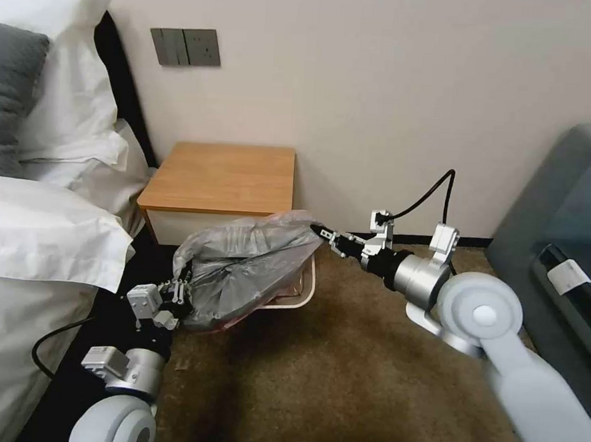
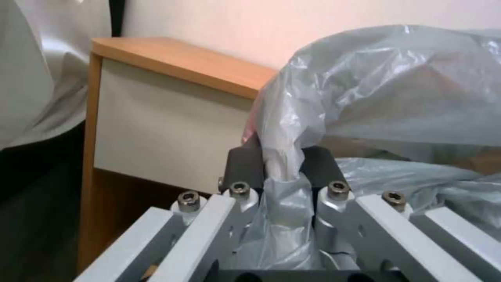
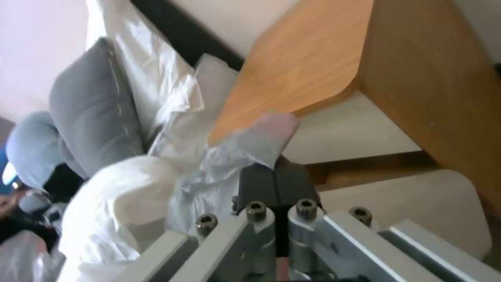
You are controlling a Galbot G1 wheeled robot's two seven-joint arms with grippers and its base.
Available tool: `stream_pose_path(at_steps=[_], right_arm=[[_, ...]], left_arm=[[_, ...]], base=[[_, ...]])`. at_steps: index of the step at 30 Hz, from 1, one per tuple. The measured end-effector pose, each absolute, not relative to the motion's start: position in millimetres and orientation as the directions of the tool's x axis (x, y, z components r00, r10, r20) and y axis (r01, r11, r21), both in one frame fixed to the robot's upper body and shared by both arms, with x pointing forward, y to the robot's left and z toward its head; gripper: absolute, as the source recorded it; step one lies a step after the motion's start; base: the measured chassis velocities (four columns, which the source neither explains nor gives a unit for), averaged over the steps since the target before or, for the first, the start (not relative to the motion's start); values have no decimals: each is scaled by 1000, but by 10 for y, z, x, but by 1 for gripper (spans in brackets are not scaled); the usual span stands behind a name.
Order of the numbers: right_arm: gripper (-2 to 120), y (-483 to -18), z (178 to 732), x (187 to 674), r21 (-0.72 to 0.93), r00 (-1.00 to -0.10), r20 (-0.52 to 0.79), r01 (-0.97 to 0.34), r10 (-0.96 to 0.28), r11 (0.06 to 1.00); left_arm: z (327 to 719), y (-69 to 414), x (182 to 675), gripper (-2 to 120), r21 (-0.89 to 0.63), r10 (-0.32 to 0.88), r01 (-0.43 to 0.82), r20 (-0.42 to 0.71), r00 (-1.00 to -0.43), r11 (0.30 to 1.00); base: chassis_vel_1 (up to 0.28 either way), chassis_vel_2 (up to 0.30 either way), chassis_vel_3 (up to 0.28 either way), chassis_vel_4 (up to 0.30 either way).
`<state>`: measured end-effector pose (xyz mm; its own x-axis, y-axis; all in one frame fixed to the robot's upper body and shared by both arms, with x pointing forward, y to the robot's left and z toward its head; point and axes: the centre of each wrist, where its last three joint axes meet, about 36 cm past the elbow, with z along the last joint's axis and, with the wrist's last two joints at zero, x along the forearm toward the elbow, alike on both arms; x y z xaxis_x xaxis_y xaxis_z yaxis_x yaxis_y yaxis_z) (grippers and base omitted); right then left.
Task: Pick up the garbage bag from the table and place it over the trash can.
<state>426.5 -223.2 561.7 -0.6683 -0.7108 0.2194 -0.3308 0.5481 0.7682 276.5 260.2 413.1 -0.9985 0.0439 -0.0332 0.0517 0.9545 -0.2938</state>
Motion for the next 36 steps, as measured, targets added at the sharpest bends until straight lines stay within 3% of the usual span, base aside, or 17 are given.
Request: stream_pose_path(at_steps=[9,22,31,36], right_arm=[[0,-2278,5524,4395,799,-643,238,-297,-728,524],[0,-2296,5359,4500,745,-635,299,-311,-712,590],[0,-2291,5308,4471,737,-619,288,-344,-730,582],[13,-2280,5313,4393,718,-632,265,-375,-728,586]], left_arm=[[4138,2668,2754,10,-302,60,74,-55,-997,950],[4188,2750,2745,10,-325,97,122,-93,-991,938],[4211,2760,2763,10,-346,97,120,-85,-992,931],[4189,2749,2784,10,-353,73,90,-61,-995,931]], base=[[0,0,0,0],[0,0,0,0],[0,0,0,0],[0,0,0,0]])
